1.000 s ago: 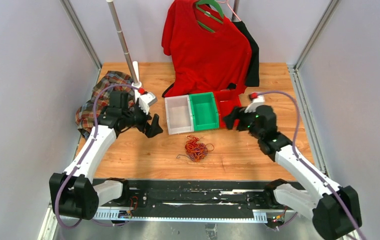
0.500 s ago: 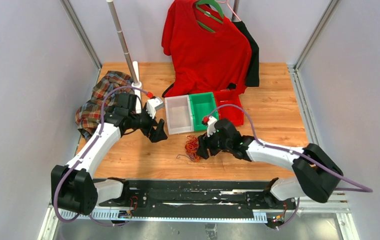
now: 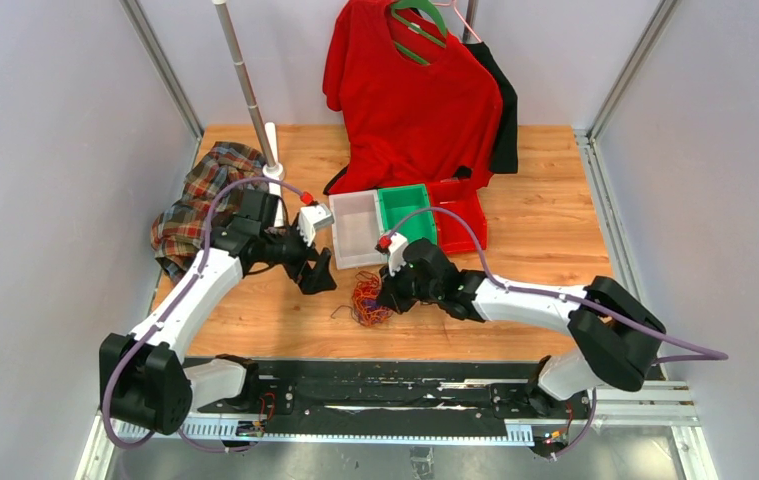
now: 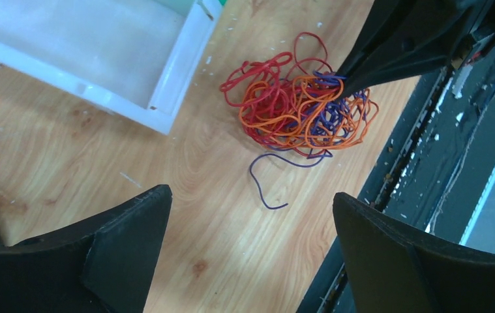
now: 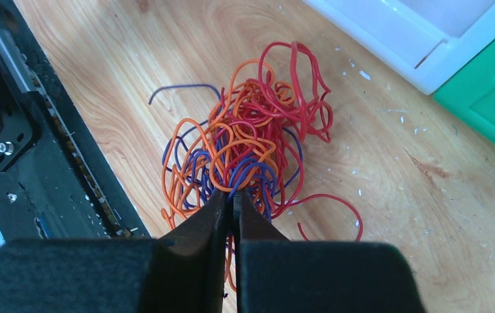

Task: Untangle the cables

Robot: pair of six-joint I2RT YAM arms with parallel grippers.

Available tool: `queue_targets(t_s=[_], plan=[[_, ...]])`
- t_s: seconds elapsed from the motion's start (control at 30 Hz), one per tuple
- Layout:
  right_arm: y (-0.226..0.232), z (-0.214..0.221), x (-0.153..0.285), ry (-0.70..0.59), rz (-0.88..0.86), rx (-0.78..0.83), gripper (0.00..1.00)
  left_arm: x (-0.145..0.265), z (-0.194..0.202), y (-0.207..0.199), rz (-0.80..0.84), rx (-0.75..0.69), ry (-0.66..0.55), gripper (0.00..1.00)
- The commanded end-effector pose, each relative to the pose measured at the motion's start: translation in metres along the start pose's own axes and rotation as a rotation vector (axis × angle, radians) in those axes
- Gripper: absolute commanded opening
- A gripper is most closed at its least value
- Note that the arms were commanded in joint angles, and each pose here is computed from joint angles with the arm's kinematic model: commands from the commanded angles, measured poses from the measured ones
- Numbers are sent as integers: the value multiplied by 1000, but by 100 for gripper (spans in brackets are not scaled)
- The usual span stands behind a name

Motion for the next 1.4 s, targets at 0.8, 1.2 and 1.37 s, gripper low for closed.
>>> queue_targets(t_s=[0.8, 1.2, 1.37], plan=[[22, -62, 25, -267, -83, 35, 1, -50, 2, -44, 272, -117, 211, 66], [13, -32, 20, -175, -4, -2, 0, -32, -13, -51, 205, -156, 202, 4], [1, -7, 19, -115, 88, -26, 1, -14, -20, -57, 146, -187, 190, 1]])
Point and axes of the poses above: each gripper's point midway between its finger pads, its own x axis back along the fingers, its own y axis along the line the jaws close on, z = x × y, the point moved 10 cm from there along x, back along the fingers, and after that the axes turned 14 degrees about x, right-handed, at the moved point
